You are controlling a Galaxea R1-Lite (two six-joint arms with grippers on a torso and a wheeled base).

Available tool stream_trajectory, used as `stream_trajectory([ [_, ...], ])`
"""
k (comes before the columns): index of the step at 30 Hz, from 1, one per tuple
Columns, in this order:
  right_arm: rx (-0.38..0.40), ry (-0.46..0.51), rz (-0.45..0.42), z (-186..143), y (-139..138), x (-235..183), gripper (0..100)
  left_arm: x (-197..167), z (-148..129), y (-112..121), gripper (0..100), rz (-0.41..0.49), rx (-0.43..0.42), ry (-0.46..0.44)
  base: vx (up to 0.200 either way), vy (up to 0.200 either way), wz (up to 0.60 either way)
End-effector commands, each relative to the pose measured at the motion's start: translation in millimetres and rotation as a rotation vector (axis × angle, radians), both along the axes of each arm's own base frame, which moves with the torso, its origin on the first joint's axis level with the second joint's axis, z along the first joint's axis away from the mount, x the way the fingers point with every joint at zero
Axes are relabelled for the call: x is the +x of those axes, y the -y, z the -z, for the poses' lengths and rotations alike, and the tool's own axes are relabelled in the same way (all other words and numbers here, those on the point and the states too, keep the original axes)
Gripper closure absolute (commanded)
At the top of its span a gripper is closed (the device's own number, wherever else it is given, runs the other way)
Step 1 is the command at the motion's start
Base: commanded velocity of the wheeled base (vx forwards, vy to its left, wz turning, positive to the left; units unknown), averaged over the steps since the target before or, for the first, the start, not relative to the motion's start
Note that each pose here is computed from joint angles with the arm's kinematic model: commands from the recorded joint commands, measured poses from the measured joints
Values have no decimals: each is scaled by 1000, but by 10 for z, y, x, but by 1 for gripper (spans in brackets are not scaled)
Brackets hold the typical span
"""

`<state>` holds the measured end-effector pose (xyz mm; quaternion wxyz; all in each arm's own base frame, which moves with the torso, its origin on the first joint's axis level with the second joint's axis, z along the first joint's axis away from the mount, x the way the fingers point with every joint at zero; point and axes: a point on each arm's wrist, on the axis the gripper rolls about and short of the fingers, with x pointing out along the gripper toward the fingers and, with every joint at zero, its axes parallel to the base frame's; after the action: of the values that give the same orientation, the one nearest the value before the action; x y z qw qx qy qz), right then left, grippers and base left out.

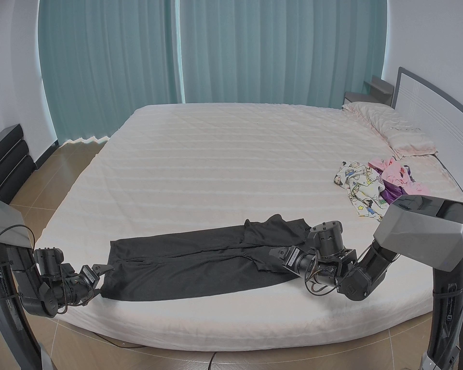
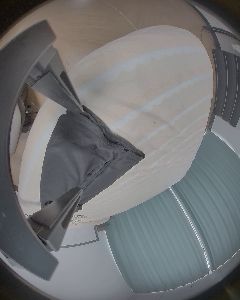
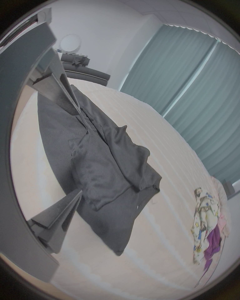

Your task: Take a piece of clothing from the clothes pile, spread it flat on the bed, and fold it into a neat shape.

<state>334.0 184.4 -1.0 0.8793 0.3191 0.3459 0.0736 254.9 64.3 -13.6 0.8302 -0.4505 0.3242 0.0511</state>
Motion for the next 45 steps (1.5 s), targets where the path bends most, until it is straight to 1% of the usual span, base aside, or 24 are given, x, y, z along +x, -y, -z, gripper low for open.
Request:
stream_trajectory([
  [1,20,-5,21,-32,38,-8,0,1,3,-3,0,-3,0,-1,0,0,0],
  [3,42,-27,34,24,4,-7,0,0,7,-3,0,-3,0,-3,0,0,0],
  [12,51,-52,35,233,-158,42,0,1,6,-4,0,-5,2,-2,0,0,0],
  [19,60,-34,33,255,-238,120,0,2,2,-4,0,-5,3,0,0,0,0],
  [23,51,-7,56,283,-284,185,0,0,7,-4,0,-5,2,-3,0,0,0],
  [28,43,-9,55,312,-329,190,0,0,7,-3,0,-3,0,-3,0,0,0],
  [34,9,0,69,393,-360,206,0,1,6,-4,0,-5,2,-2,0,0,0],
  [36,-15,7,74,420,-374,201,0,2,2,-4,0,-5,3,0,0,0,0],
  [40,-25,20,95,439,-392,229,0,1,6,-4,0,-3,0,-1,0,0,0],
  [41,-27,21,99,444,-391,230,100,1,6,-4,0,-5,2,-2,0,0,0],
  [45,-28,25,109,444,-394,226,100,1,6,-4,0,-5,2,-2,0,0,0],
])
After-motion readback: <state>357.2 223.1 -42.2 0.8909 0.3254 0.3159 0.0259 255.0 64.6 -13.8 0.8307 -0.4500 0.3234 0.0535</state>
